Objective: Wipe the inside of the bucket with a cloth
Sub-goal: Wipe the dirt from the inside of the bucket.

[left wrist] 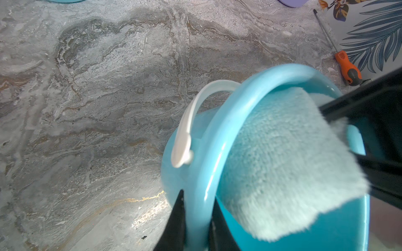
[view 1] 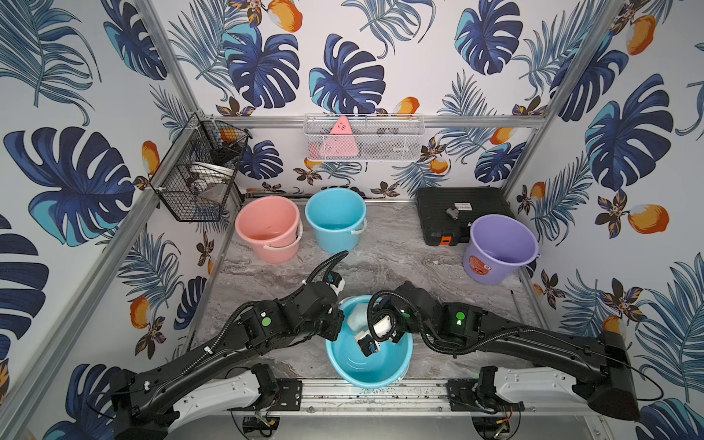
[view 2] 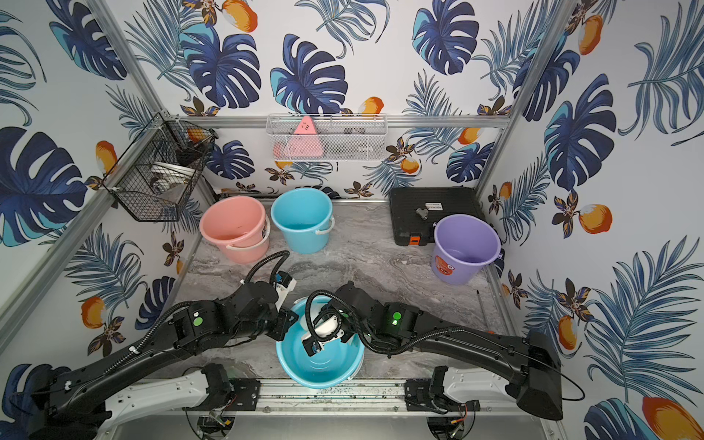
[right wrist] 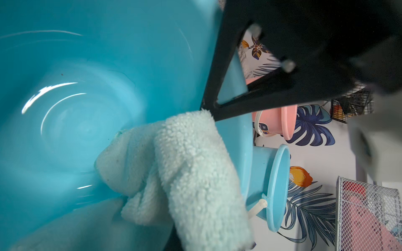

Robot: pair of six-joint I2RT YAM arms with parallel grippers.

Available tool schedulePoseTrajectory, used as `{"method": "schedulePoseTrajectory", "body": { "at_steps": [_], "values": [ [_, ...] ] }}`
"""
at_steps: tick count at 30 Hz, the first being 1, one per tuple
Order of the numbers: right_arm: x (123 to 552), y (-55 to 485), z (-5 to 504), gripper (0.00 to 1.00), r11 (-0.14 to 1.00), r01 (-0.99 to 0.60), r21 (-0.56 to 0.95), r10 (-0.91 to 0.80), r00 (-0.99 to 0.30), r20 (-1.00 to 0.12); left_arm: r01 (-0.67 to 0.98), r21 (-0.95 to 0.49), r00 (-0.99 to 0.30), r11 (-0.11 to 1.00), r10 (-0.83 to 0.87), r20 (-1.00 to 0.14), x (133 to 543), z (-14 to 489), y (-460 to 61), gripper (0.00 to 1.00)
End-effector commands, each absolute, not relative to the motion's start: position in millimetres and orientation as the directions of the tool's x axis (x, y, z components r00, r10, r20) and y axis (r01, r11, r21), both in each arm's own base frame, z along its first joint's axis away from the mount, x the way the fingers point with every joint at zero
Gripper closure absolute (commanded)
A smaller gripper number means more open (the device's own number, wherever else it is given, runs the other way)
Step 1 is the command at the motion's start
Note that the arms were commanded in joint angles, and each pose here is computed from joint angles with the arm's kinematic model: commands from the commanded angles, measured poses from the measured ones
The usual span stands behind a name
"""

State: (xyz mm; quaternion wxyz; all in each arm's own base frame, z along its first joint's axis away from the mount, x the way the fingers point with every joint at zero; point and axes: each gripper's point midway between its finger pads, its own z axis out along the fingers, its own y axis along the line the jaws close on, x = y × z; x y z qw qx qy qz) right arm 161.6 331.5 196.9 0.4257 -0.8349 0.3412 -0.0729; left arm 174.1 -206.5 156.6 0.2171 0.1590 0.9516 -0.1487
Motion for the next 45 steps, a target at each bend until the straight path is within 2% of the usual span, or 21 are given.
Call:
{"method": "schedulePoseTrajectory", "body": {
  "at_steps": [1, 6, 16, 20, 24, 30, 37, 42, 45],
  "values": [
    [170, 332, 182, 1.0, -0.459, -0.468, -0.755, -0.64, 0.764, -0.084, 0.375, -0.232, -0.846, 0.898, 0.229, -0.482, 178, 161, -213, 1.0],
    [174, 338, 140, 1.0, -0.522, -0.485, -0.702, -0.646, 0.762, -0.046, 0.376, -0.231, -0.844, 0.897, 0.229, -0.485, 179, 162, -213, 1.0],
    [159, 349, 57, 1.0, -0.543, -0.608, -0.58, -0.664, 0.733, -0.147, 0.374, -0.235, -0.844, 0.897, 0.224, -0.488, 178, 163, -212, 1.0],
    [152, 347, 45, 1.0, -0.555, -0.622, -0.552, -0.665, 0.73, -0.154, 0.375, -0.233, -0.843, 0.897, 0.226, -0.488, 178, 163, -212, 1.0],
    [156, 347, 69, 1.0, -0.555, -0.586, -0.59, -0.651, 0.748, -0.13, 0.375, -0.233, -0.844, 0.897, 0.227, -0.486, 178, 161, -212, 1.0],
    [153, 356, 142, 1.0, -0.57, -0.451, -0.687, -0.559, 0.825, -0.078, 0.375, -0.24, -0.846, 0.895, 0.225, -0.483, 179, 158, -215, 1.0],
    [159, 352, 189, 1.0, -0.609, -0.305, -0.732, -0.521, 0.85, 0.079, 0.375, -0.238, -0.845, 0.896, 0.226, -0.484, 180, 158, -216, 1.0],
    [167, 317, 198, 1.0, -0.659, -0.313, -0.684, -0.569, 0.802, 0.182, 0.379, -0.231, -0.842, 0.896, 0.23, -0.488, 180, 161, -215, 1.0],
    [161, 287, 200, 1.0, -0.689, -0.383, -0.616, -0.601, 0.777, 0.189, 0.378, -0.226, -0.84, 0.898, 0.231, -0.49, 180, 162, -214, 1.0]
  ]
}}
